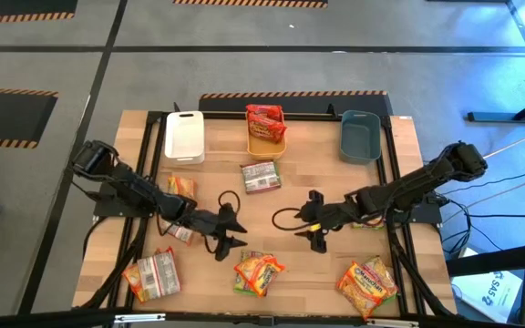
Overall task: Sort Maruchan noodles
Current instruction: Put the orange noodle pack into the yellow bin
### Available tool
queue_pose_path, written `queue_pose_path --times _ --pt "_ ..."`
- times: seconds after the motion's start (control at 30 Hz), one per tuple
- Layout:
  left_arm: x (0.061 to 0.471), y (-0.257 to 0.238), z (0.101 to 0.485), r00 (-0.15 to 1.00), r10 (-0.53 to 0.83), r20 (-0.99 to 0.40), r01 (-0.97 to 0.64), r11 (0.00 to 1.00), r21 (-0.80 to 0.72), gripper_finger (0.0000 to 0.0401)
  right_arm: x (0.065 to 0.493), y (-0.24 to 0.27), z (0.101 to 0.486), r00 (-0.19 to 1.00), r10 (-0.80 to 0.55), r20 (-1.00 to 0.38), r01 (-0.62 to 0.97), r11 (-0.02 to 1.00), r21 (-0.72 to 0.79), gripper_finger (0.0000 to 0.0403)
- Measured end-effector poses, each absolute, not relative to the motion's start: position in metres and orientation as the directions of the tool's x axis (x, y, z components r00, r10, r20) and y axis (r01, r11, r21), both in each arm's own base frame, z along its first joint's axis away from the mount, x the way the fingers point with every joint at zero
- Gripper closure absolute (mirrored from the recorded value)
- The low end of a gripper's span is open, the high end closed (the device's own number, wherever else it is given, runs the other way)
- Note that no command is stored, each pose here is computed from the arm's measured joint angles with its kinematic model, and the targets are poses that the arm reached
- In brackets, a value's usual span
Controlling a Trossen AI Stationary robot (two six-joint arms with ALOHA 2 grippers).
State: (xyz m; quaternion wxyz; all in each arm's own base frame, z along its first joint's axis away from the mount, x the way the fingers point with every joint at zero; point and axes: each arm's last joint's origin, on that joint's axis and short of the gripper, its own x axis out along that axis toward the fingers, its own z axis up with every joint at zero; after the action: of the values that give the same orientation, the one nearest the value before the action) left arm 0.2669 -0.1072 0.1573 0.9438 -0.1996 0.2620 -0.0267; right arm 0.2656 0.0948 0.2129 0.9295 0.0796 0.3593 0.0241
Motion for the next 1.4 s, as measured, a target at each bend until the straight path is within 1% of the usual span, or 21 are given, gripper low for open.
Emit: queue_pose_path --times 0.07,0.13,0.3,0.4,0.5,0.63,0.77,0.87,1.03,1.4 --pt "0.268 -0.116 0.162 0.811 -0.142 -0.568 -0.085 0.931 -0.354 0.0194 0.269 0.099 0.214 0.763 0.118 -0.636 0.002 0.983 0.184 0.0153" --pt "0.27 -0.124 0.171 0.747 -0.115 -0.655 -0.125 0.943 -0.308 0.0194 0.269 0.101 0.212 0.761 0.123 -0.637 0.002 0.982 0.191 0.0153" --pt "0.261 -0.133 0.197 0.512 0.012 -0.859 -0.304 0.938 -0.168 0.0194 0.275 0.103 0.207 0.77 0.124 -0.626 0.009 0.979 0.205 0.0153" --pt "0.246 -0.132 0.209 0.356 0.116 -0.927 -0.433 0.9 -0.054 0.0194 0.278 0.103 0.201 0.766 0.099 -0.636 0.027 0.982 0.185 0.0153" --pt "0.231 -0.133 0.213 0.245 0.2 -0.949 -0.538 0.842 0.038 0.0194 0.283 0.104 0.193 0.764 0.06 -0.643 0.053 0.987 0.155 0.0153" --pt "0.217 -0.137 0.208 0.181 0.239 -0.954 -0.666 0.744 0.06 0.0194 0.288 0.105 0.182 0.752 0.047 -0.658 0.042 0.992 0.119 0.0153" --pt "0.208 -0.138 0.196 0.162 0.255 -0.953 -0.767 0.641 0.041 0.0194 0.29 0.106 0.172 0.737 0.02 -0.675 0.037 0.997 0.069 0.0153" --pt "0.206 -0.139 0.189 0.162 0.257 -0.953 -0.805 0.592 0.023 0.0194 0.291 0.105 0.168 0.731 -0.005 -0.682 0.031 0.999 0.027 0.0153" --pt "0.209 -0.137 0.175 0.116 0.303 -0.946 -0.836 0.544 0.072 0.0195 0.293 0.101 0.167 0.734 -0.032 -0.679 0.024 0.999 -0.021 0.0153" --pt "0.215 -0.136 0.139 -0.052 0.428 -0.902 -0.83 0.484 0.278 0.0195 0.295 0.093 0.167 0.725 -0.033 -0.688 -0.016 0.998 -0.064 0.0153"
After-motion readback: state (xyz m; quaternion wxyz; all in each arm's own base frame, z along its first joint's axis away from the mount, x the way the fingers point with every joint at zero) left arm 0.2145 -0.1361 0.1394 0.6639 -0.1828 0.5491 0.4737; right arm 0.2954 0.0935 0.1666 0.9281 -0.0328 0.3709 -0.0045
